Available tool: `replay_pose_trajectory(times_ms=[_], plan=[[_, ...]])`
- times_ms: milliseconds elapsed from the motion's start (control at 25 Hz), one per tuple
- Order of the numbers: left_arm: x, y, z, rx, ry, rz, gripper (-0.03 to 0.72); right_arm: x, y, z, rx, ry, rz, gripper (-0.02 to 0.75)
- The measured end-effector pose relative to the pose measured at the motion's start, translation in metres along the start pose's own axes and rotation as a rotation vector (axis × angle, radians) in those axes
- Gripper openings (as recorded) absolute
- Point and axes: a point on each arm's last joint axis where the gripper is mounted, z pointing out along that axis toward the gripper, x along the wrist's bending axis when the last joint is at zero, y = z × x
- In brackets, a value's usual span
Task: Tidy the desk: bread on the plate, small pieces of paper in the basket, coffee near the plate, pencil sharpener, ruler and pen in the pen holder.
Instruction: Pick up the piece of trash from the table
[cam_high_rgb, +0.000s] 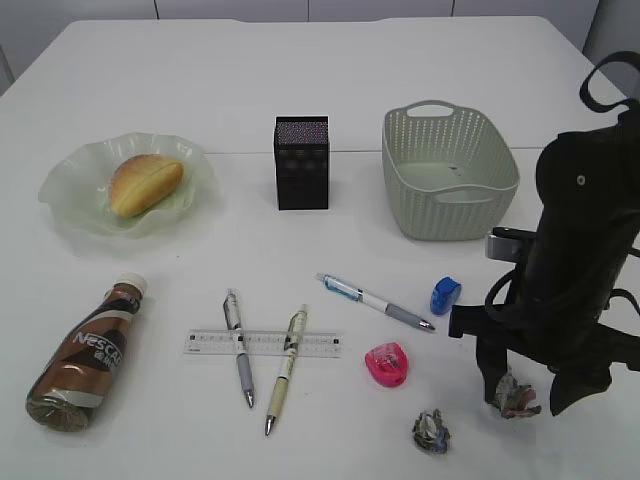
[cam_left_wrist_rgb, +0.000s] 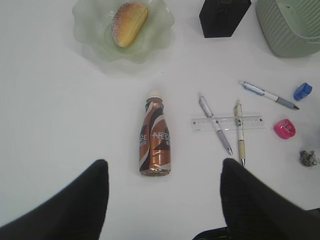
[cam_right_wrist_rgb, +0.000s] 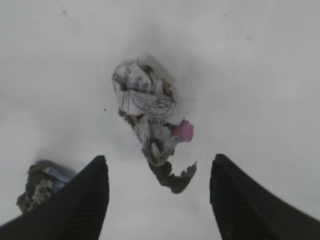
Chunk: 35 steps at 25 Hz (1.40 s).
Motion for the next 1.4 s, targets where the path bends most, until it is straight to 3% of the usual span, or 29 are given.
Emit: replay_pose_trajectory(times_ms=[1400], plan=[[0.000, 0.000, 0.000, 0.000, -0.002, -0.001, 0.486, 0.002, 0.010, 0.020, -0.028, -0.031, -0.031, 0.463]])
